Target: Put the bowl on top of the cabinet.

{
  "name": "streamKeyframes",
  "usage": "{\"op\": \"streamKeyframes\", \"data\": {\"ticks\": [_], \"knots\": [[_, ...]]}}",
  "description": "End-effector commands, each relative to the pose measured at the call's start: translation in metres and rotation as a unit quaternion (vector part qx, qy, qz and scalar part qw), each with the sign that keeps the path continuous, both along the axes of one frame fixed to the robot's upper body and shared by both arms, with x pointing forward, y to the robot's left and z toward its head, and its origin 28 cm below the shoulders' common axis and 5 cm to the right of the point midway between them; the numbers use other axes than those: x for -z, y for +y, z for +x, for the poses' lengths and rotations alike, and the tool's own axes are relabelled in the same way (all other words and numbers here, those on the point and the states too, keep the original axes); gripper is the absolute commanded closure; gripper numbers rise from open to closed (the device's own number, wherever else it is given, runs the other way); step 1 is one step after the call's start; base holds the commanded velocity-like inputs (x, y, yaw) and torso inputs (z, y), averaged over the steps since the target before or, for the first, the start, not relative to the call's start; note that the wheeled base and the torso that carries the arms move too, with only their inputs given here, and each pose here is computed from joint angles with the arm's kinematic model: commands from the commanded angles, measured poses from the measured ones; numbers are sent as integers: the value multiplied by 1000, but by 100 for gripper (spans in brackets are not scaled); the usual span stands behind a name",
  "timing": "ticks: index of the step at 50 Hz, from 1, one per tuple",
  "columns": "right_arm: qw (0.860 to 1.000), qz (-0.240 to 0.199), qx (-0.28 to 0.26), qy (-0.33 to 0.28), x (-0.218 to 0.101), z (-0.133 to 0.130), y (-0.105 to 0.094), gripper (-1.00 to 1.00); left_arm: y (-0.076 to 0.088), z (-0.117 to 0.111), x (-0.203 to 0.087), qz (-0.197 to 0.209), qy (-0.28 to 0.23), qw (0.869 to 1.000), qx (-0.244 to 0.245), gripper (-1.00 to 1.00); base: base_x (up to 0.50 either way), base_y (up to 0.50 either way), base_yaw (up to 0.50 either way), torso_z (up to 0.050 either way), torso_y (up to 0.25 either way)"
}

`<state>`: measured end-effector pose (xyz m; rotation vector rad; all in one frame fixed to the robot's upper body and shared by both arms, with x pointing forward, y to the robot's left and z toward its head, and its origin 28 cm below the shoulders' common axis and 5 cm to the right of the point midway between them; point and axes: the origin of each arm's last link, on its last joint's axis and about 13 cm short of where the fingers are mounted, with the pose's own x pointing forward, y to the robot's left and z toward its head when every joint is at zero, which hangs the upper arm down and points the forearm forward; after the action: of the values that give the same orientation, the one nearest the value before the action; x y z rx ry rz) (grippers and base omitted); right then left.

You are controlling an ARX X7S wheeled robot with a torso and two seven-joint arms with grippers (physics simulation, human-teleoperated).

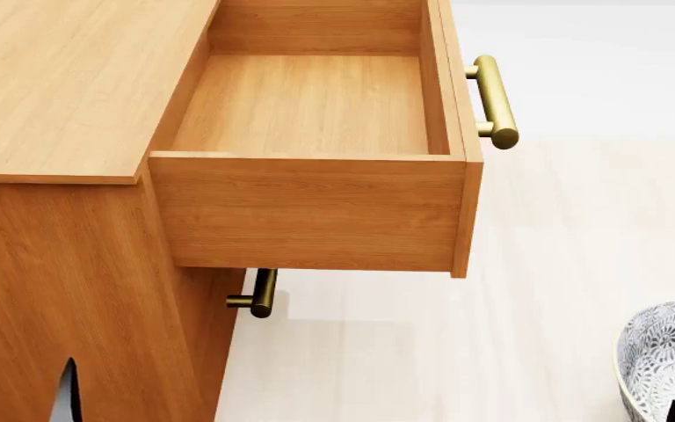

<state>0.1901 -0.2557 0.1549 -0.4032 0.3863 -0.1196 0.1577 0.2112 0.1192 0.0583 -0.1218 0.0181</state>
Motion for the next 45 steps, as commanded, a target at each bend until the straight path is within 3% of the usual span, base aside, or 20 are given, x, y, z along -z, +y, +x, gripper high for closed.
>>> {"op": "streamKeyframes", "data": {"ticks": [1, 22, 38, 40, 45], "knots": [[999, -11, -2, 52, 18, 26, 5, -100, 2, -1, 3, 1, 2, 1000, -4, -100, 0, 0, 0, 0, 0], [997, -30, -27, 72, 22, 52, 17, -100, 4, -2, 6, -2, 5, 1000, -7, -100, 0, 0, 0, 0, 0], [994, -19, -27, 101, 62, 63, 18, -100, 4, -2, 4, -3, 4, 1000, -6, -100, 0, 0, 0, 0, 0], [994, -18, -26, 104, 51, 65, 18, -100, 4, -1, 4, -2, 4, 1000, -5, -100, 0, 0, 0, 0, 0], [993, -18, -25, 114, 76, 66, 17, -100, 4, -1, 5, -3, 6, 1000, -6, -100, 0, 0, 0, 0, 2]]}}
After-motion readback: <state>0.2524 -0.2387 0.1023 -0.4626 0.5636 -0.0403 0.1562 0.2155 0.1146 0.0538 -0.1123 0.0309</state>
